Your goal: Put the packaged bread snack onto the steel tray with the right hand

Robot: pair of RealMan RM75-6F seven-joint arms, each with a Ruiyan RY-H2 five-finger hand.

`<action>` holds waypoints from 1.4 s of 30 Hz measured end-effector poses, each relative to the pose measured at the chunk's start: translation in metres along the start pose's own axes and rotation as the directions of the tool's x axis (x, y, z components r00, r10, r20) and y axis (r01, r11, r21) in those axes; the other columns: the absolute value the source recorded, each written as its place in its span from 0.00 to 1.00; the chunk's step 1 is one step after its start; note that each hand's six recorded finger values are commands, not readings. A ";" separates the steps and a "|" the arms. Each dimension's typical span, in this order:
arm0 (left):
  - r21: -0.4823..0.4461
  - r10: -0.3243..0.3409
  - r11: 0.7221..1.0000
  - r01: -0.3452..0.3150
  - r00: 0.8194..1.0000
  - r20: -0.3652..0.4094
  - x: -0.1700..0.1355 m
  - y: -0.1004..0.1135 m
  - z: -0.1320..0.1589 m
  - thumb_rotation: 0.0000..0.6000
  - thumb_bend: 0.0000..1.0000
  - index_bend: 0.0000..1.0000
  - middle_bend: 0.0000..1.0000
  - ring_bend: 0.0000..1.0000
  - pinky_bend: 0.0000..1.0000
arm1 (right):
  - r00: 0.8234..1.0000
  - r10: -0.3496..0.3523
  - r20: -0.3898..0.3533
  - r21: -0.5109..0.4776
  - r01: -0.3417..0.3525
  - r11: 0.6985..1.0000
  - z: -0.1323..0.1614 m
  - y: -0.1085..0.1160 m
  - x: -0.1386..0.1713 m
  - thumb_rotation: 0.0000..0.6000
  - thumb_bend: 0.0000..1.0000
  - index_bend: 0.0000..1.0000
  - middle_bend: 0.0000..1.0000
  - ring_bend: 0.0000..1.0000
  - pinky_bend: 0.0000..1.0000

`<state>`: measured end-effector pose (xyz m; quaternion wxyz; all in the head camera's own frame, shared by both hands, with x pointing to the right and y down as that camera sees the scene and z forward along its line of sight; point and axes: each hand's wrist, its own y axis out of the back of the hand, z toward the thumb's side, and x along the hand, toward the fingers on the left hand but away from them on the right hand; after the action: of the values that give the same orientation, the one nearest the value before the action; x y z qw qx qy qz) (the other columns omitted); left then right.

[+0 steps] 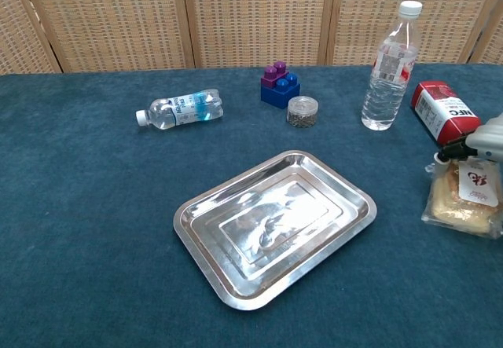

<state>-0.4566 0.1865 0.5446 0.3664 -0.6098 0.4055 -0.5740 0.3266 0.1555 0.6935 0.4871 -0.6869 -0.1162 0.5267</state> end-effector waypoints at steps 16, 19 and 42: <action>-0.011 -0.024 1.000 0.024 0.999 -0.024 0.010 -0.004 -0.007 1.00 0.00 0.00 0.00 0.00 0.00 | 0.955 -0.185 -0.234 0.023 0.195 0.981 0.093 0.118 -0.023 1.00 0.30 0.54 0.53 0.42 0.53; -0.009 -0.028 1.000 0.028 0.999 -0.031 0.013 -0.005 -0.008 1.00 0.00 0.00 0.00 0.00 0.00 | 0.950 -0.163 -0.266 0.046 0.182 0.982 0.116 0.130 -0.039 1.00 0.30 0.54 0.53 0.42 0.53; -0.028 -0.048 0.999 0.047 0.998 -0.039 0.013 -0.006 -0.013 1.00 0.00 0.00 0.00 0.00 0.00 | 0.972 -0.052 -0.228 0.147 0.088 0.985 0.211 0.131 -0.083 1.00 0.00 0.00 0.00 0.00 0.08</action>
<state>-0.4686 0.1774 0.5566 0.3363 -0.6126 0.4060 -0.5889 0.0688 0.1496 0.6463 0.5678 -0.6968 -0.0433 0.4361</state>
